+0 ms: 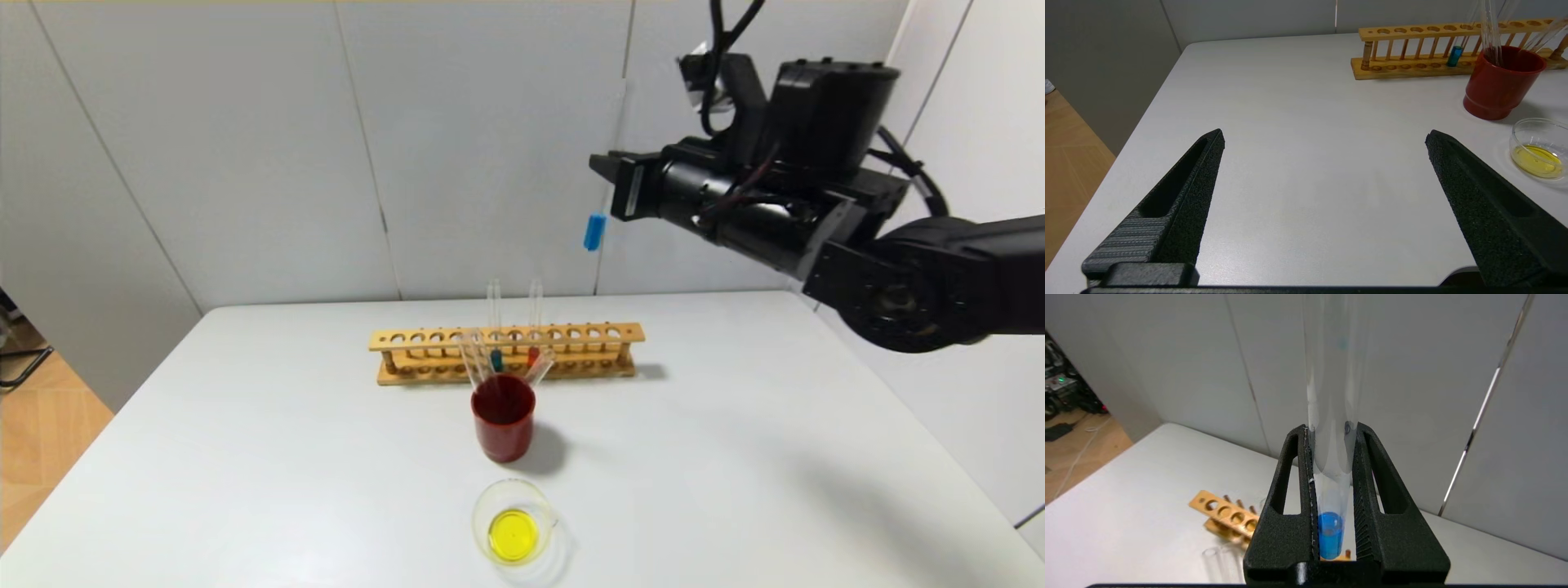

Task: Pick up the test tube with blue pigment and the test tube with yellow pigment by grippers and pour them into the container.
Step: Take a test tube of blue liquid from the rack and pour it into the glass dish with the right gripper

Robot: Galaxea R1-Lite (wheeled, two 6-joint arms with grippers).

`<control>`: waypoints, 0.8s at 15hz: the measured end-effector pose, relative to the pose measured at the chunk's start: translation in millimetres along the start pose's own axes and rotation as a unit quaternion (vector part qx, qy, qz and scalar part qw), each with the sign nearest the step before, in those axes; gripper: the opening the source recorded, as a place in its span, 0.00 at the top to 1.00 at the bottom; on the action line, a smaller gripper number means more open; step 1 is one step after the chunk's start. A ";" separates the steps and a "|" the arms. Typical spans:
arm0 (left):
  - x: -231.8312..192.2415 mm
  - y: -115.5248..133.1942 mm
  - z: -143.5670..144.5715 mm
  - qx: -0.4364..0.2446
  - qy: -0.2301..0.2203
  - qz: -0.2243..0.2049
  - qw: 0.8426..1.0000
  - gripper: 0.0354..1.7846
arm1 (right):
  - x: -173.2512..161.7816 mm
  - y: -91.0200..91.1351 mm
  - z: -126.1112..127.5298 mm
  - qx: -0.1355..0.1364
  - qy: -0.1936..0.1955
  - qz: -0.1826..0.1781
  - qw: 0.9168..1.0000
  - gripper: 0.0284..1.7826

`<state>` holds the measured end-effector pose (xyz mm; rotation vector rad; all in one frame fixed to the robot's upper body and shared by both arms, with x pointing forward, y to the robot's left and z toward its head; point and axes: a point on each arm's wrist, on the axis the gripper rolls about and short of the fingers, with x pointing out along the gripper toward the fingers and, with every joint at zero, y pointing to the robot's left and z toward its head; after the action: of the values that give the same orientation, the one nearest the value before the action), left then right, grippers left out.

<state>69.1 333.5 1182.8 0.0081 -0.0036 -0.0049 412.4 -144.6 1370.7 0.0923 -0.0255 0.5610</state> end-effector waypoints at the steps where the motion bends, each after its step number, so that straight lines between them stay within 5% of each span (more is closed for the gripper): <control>1: 0.0 0.0 0.0 0.000 0.000 0.000 1.000 0.03 | -15.6 5.2 3.2 -0.001 0.004 0.006 1.000 0.83; 7: 0.0 0.0 0.0 0.000 0.000 0.000 1.000 0.03 | -93.8 32.1 -44.3 -0.039 0.096 0.048 0.993 0.83; 12: 0.0 0.0 0.0 0.000 0.000 0.000 1.000 0.03 | -125.6 28.7 -107.1 -0.155 0.173 0.073 0.970 0.83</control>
<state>69.1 333.5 1182.8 0.0085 -0.0036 -0.0049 290.7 -176.9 1260.2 -0.3146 0.2206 0.7080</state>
